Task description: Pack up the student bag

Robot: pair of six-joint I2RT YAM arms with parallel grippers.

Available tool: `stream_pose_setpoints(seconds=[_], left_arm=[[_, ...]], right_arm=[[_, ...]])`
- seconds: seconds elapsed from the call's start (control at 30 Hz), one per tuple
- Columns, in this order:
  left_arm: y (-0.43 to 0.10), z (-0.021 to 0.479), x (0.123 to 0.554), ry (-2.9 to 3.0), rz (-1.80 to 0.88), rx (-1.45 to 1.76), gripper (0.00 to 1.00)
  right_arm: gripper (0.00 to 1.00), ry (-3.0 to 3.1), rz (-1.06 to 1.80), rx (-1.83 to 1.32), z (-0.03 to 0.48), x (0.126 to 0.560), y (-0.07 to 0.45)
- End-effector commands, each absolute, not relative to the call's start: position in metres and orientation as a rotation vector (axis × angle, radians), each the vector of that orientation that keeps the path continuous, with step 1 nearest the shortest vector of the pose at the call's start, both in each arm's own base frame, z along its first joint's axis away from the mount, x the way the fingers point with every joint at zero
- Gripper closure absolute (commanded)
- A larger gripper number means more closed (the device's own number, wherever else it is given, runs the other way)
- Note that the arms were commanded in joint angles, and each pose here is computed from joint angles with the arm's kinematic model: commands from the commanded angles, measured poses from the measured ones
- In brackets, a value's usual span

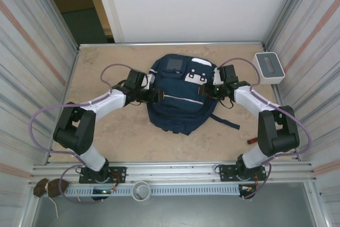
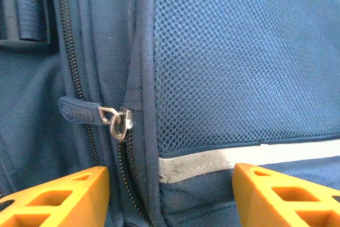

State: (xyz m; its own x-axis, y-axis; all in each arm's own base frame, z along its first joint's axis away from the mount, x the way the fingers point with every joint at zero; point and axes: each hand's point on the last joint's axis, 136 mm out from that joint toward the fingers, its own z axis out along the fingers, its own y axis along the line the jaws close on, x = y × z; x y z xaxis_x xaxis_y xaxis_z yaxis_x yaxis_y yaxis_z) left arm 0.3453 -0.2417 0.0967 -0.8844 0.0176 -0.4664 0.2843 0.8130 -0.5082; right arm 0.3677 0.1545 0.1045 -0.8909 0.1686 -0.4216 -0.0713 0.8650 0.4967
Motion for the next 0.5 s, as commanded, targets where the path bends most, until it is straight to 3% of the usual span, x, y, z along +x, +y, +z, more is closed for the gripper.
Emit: stream_pose_setpoints(seconds=[0.0,0.27,0.47], left_arm=[[-0.282,0.106,0.312,2.510,-1.028,0.375,0.40],[-0.343,0.114,0.265,2.481,-1.095,0.580,0.42],[-0.370,0.139,0.232,2.435,-1.084,0.768,0.36]], right_arm=[[0.61,2.536,0.759,0.050,0.115,0.387,0.167],[0.68,2.587,0.817,-0.090,0.106,0.414,0.200],[0.64,2.628,0.763,-0.195,0.105,0.447,0.219]])
